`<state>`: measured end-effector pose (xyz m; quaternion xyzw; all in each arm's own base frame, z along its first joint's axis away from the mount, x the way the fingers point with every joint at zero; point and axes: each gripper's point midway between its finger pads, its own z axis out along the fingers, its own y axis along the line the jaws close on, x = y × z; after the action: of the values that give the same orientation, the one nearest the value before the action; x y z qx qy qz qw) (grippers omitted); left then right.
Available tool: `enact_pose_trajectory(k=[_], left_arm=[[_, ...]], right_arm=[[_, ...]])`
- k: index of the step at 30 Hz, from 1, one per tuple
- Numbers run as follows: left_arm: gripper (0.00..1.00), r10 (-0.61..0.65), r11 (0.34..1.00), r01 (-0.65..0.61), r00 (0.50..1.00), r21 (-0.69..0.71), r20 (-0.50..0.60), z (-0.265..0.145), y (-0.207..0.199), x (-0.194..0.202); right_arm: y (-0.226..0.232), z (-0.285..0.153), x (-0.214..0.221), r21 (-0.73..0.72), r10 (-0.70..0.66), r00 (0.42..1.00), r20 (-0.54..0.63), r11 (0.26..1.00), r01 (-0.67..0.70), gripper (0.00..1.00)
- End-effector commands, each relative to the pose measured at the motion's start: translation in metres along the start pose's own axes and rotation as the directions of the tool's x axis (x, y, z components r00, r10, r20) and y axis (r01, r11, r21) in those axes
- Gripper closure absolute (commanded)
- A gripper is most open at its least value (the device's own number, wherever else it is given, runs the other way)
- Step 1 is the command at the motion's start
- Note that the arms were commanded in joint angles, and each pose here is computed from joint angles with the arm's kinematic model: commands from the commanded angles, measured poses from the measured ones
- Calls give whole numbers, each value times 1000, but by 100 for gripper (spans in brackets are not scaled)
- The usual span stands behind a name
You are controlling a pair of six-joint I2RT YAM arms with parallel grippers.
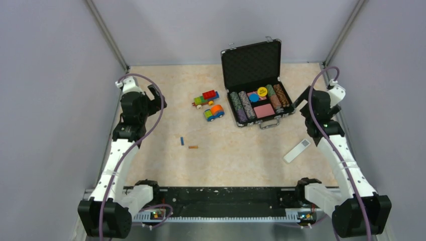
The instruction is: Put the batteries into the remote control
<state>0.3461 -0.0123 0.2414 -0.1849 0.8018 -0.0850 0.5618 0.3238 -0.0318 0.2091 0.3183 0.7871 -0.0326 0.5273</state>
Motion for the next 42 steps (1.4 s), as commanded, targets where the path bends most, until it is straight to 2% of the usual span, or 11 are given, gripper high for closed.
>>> enact_pose_trajectory(k=[1,2,7,11,16,24,28,36,38,42], left_arm=[[1,-29,999,26,996,34,84,-1,-9,-22],[1,-34,999,31,996,36,88,-1,-9,-22],[1,-70,997,67,995,34,66,7,-10,-15],[1,-74,995,71,997,74,32,16,-16,-7],[2,-40,975,37,999,221,9,19,-39,2],[3,-81,972,65,995,227,61,27,-38,1],[3,-89,975,66,991,214,96,29,-34,-3],[2,-86,972,70,994,224,64,31,-38,-1],[2,-84,973,68,994,221,66,31,-38,-2],[2,-71,974,58,996,217,50,30,-37,1]], right_arm=[[-18,-4,-6,62,-47,998,41,997,45,1],[-29,-5,-6,107,-45,997,60,993,38,1],[-37,-12,4,123,-11,999,32,992,7,2],[-67,-15,40,301,34,993,-110,953,1,6],[-90,-15,102,440,81,941,-327,895,76,4],[-100,-7,153,494,162,885,-436,866,84,5],[-99,-2,170,491,187,864,-467,867,78,14],[-105,9,183,508,166,858,-486,852,123,23],[-104,11,187,502,169,854,-492,856,120,29],[-101,14,190,472,153,850,-503,873,122,54]])
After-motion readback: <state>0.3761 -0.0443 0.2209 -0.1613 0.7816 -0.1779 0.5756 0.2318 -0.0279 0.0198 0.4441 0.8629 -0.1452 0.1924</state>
